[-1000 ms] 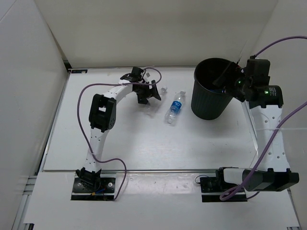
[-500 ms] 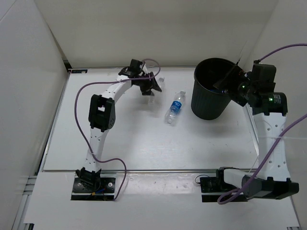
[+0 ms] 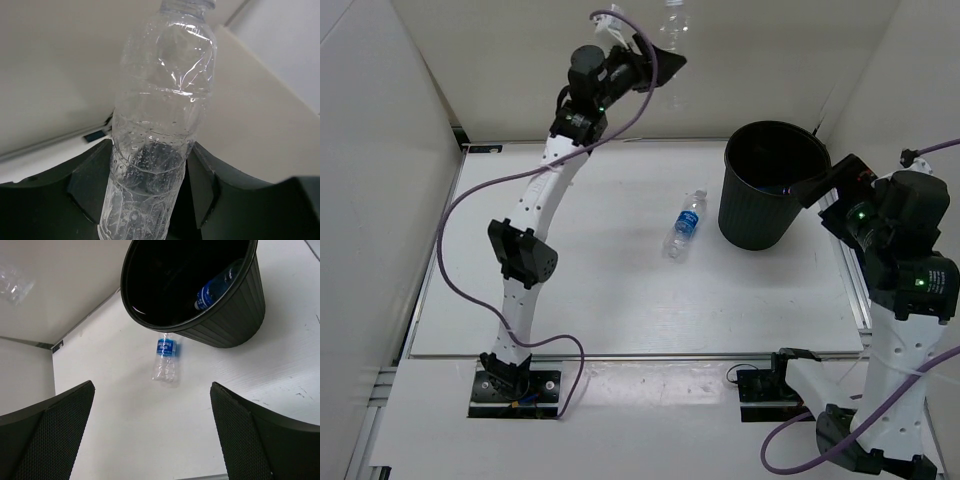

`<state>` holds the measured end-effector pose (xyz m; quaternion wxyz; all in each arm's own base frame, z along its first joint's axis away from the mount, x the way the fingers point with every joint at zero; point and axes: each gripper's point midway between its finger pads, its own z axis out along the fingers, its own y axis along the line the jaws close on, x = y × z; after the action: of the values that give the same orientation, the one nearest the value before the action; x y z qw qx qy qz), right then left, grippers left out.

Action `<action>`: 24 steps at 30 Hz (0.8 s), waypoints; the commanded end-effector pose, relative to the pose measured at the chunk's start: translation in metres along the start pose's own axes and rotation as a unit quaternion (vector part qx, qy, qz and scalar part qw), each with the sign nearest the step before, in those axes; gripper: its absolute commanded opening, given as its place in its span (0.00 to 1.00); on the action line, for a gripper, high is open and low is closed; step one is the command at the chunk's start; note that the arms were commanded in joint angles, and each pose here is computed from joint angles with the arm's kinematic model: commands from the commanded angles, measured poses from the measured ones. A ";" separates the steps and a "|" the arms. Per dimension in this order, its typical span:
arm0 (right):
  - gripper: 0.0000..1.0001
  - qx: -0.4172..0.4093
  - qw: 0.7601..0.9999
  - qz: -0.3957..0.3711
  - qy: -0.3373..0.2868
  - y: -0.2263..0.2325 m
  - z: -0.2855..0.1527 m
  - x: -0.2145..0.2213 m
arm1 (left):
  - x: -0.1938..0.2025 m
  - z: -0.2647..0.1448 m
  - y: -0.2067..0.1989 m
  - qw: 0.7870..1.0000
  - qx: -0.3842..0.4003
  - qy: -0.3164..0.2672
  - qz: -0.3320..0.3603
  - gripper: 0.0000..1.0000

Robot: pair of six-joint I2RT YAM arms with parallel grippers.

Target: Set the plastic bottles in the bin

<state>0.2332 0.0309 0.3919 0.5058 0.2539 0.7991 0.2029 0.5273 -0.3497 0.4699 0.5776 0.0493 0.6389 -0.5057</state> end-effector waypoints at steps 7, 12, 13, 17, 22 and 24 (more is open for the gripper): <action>1.00 -0.045 0.996 -0.049 -0.065 0.027 -0.049 -0.031 | 0.058 0.041 -0.125 0.987 0.139 -0.079 0.025 0.70; 1.00 -0.059 0.993 -0.072 -0.070 0.033 -0.060 -0.030 | 0.109 0.052 -0.145 0.988 0.143 -0.054 0.002 0.77; 1.00 -0.055 0.994 -0.072 -0.065 0.031 -0.056 -0.028 | 0.120 0.056 -0.142 0.990 0.133 -0.052 0.012 0.89; 1.00 -0.077 0.993 -0.061 -0.057 0.039 -0.055 -0.025 | 0.125 0.051 -0.152 0.992 0.115 -0.049 0.036 1.00; 1.00 -0.100 0.992 -0.059 -0.043 0.051 -0.042 -0.028 | 0.067 0.021 -0.122 0.994 0.064 -0.059 0.068 1.00; 1.00 -0.101 0.992 -0.059 -0.037 0.051 -0.039 -0.027 | 0.059 0.003 -0.095 0.994 0.030 -0.047 0.099 1.00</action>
<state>0.2091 0.0447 0.4486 0.5638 0.1790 0.7746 0.2238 0.4472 -0.5120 0.3970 0.5788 0.1245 0.6248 -0.5090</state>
